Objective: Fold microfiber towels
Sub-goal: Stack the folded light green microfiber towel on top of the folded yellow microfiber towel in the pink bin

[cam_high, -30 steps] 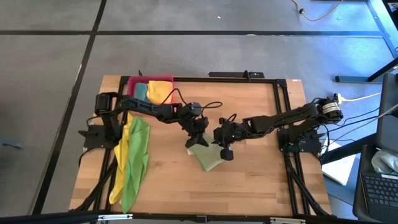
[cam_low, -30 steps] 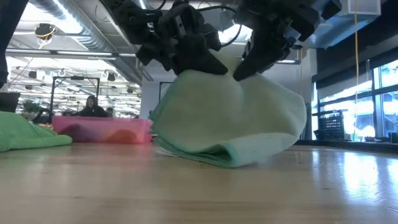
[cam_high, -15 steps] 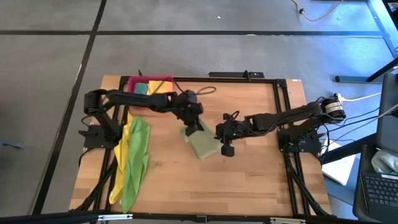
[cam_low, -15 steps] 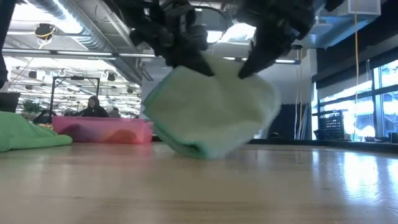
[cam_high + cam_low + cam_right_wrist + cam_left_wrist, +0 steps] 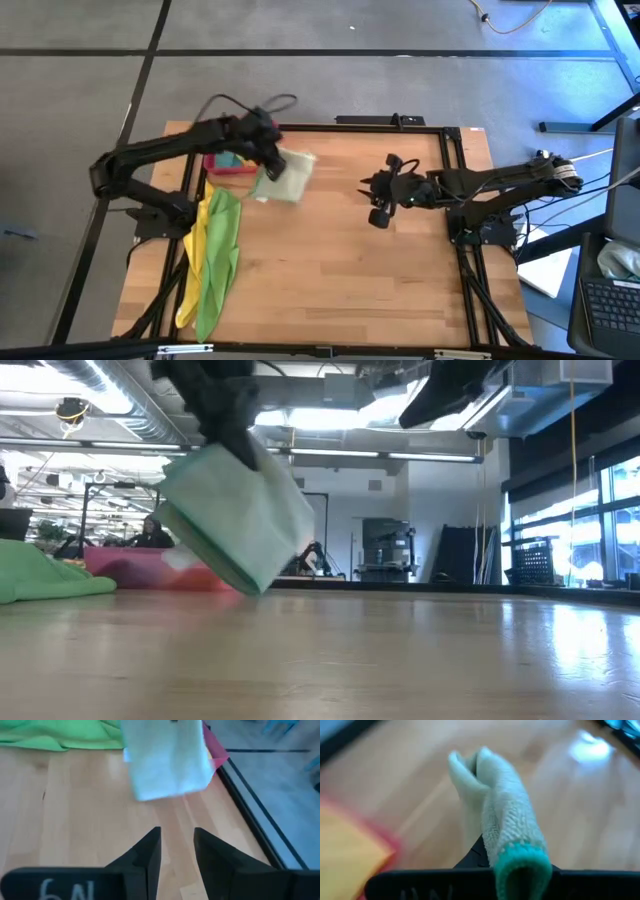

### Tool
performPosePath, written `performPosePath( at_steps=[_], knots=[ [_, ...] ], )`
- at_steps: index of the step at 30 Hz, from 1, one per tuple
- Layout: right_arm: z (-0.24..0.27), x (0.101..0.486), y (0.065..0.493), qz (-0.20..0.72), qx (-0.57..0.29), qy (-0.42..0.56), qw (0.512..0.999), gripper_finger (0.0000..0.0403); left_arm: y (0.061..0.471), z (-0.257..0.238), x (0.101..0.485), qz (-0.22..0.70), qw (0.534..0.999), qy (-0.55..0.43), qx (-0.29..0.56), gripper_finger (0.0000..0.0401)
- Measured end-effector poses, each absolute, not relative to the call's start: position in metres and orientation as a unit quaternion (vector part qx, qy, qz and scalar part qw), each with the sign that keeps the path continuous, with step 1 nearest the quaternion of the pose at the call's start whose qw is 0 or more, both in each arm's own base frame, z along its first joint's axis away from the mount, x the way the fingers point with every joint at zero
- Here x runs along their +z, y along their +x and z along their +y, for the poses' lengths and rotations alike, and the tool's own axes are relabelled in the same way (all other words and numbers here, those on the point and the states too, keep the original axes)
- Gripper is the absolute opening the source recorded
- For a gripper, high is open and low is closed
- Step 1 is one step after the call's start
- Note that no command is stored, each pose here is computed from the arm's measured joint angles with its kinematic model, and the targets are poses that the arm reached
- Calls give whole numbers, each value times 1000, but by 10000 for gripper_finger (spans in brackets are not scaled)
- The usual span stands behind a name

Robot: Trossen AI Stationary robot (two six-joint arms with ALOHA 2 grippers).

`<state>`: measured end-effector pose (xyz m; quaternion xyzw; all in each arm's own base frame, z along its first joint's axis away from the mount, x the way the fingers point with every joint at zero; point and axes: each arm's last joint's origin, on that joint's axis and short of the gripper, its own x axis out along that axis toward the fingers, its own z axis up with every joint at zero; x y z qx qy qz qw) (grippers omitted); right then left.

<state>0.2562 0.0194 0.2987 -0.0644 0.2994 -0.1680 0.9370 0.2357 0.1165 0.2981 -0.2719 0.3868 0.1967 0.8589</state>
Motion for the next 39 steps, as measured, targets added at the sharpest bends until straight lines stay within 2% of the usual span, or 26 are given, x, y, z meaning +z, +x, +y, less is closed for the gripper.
performPosePath(
  at_steps=[7,16,31,39],
  knots=[
    [12,292,258,325,-174,-85,926,116,176,142,316,396,833,-229,313,0],
    [-11,291,259,318,-246,-43,914,116,136,190,312,404,805,-201,385,0],
    [-29,291,257,319,-277,-29,906,116,124,259,245,487,762,-249,346,0],
    [-28,291,257,316,-284,-7,905,116,120,271,231,509,758,-235,334,0]
  ],
)
